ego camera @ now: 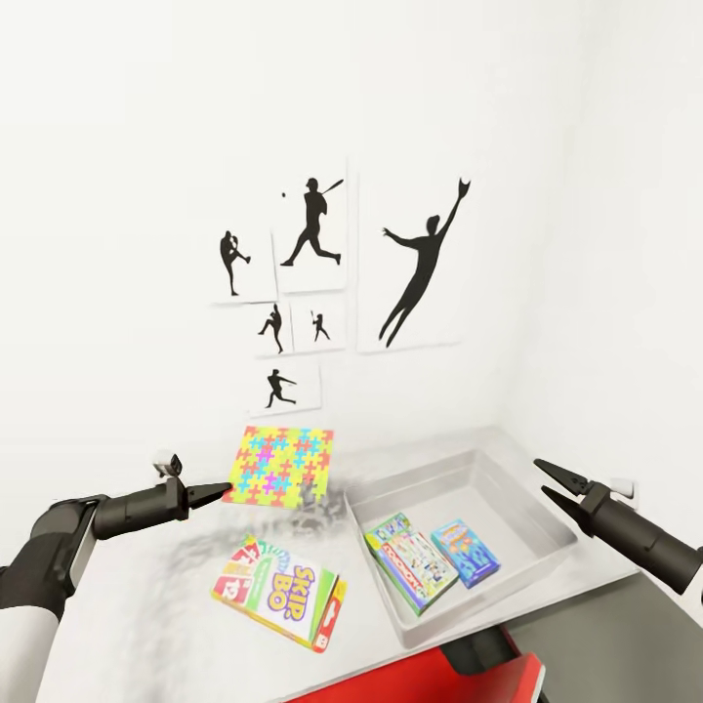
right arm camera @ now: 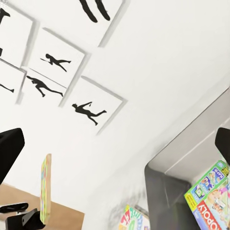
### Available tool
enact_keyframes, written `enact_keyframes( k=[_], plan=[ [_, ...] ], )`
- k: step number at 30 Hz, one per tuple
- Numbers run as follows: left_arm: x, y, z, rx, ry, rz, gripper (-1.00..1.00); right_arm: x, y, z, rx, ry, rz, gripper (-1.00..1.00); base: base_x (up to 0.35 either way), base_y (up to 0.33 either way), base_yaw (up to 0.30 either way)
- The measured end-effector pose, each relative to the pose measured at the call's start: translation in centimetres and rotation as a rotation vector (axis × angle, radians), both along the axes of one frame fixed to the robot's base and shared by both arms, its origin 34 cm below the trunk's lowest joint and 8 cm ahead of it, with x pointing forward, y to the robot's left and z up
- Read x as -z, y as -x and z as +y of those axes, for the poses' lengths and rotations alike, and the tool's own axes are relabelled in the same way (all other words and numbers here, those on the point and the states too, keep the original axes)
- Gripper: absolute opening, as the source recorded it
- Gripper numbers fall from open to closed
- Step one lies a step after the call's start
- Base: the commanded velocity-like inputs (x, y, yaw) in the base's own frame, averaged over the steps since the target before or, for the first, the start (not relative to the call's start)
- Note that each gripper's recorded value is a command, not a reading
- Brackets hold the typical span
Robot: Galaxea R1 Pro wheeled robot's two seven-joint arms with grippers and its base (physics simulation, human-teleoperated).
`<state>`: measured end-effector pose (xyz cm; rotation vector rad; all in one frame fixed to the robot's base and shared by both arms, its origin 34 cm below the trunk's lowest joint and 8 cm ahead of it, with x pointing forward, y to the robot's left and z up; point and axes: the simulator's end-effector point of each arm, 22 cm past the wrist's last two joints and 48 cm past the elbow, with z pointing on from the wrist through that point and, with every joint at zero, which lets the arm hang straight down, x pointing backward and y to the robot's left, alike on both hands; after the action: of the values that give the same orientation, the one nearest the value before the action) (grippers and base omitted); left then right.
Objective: Put all the toys in the child's room - the three board games (two on the bed and one on the table), the two jigsaw puzzles on the table, and the tennis ball on the table - inside the toy box on the table in the child's room.
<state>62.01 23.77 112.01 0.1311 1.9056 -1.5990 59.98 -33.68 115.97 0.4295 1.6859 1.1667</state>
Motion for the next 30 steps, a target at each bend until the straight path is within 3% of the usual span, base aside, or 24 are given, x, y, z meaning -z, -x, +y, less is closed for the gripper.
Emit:
enact_keyframes(
  k=[30],
  plan=[
    [0.05, 0.01, 0.0, 0.0, 0.0, 0.001, -1.0, 0.06, -0.01, 0.0, -0.001, -0.002, 0.001, 1.0, 0.04, -0.011, 0.0]
  ],
)
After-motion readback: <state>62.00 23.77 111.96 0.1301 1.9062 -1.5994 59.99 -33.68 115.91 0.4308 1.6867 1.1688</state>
